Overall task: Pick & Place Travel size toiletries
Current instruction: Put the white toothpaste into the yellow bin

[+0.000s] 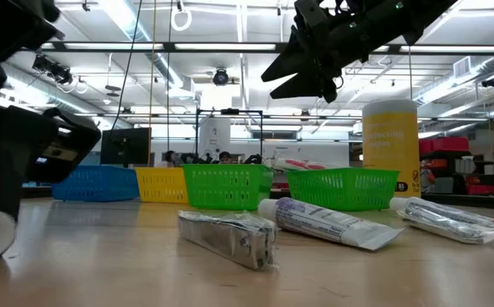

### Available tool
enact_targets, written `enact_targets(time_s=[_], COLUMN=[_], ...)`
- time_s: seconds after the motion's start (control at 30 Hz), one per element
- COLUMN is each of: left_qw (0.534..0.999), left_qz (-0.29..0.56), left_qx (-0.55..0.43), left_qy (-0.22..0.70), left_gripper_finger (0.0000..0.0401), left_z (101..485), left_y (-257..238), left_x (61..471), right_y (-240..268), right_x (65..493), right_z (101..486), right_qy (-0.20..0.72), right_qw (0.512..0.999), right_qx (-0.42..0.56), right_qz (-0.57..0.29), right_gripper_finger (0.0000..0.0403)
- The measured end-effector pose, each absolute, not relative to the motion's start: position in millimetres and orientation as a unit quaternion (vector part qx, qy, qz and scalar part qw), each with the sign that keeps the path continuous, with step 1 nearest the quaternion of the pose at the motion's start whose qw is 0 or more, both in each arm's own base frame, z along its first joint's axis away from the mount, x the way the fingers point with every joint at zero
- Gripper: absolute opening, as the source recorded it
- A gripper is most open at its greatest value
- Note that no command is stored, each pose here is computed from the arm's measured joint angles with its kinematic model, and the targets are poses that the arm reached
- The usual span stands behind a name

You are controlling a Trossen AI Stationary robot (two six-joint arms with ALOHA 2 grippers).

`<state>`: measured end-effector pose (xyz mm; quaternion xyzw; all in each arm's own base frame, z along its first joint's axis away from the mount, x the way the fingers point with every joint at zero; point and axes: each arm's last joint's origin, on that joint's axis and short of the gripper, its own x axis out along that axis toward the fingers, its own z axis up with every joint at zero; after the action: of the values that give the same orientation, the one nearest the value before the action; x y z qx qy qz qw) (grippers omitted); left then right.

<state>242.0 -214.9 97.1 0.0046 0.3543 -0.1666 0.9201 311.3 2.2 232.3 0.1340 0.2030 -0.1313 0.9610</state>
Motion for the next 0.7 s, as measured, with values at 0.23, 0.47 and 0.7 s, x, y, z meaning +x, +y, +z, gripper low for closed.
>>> enact_targets(time_s=[0.23,0.47,0.7], left_qw=[0.927,0.947,0.961], left_qz=[-0.138,-0.060,0.028], left_qx=[-0.018,0.004,-0.002], left_qy=[0.348,0.316,0.275], left_gripper_finger=[0.0119,0.0129,0.0130], left_z=[97,97,107], left_y=[-213,-207,-194], left_x=[244,247,255], right_y=[2,2,2], right_x=[311,311,311], right_z=[232,232,232], right_qy=[0.203,0.203,0.203], right_qw=[0.961,0.961,0.961], right_qx=[0.134,0.134,0.134], right_qz=[-0.131,-0.131,-0.131], right_gripper_finger=[0.0233,0.0233,0.0233])
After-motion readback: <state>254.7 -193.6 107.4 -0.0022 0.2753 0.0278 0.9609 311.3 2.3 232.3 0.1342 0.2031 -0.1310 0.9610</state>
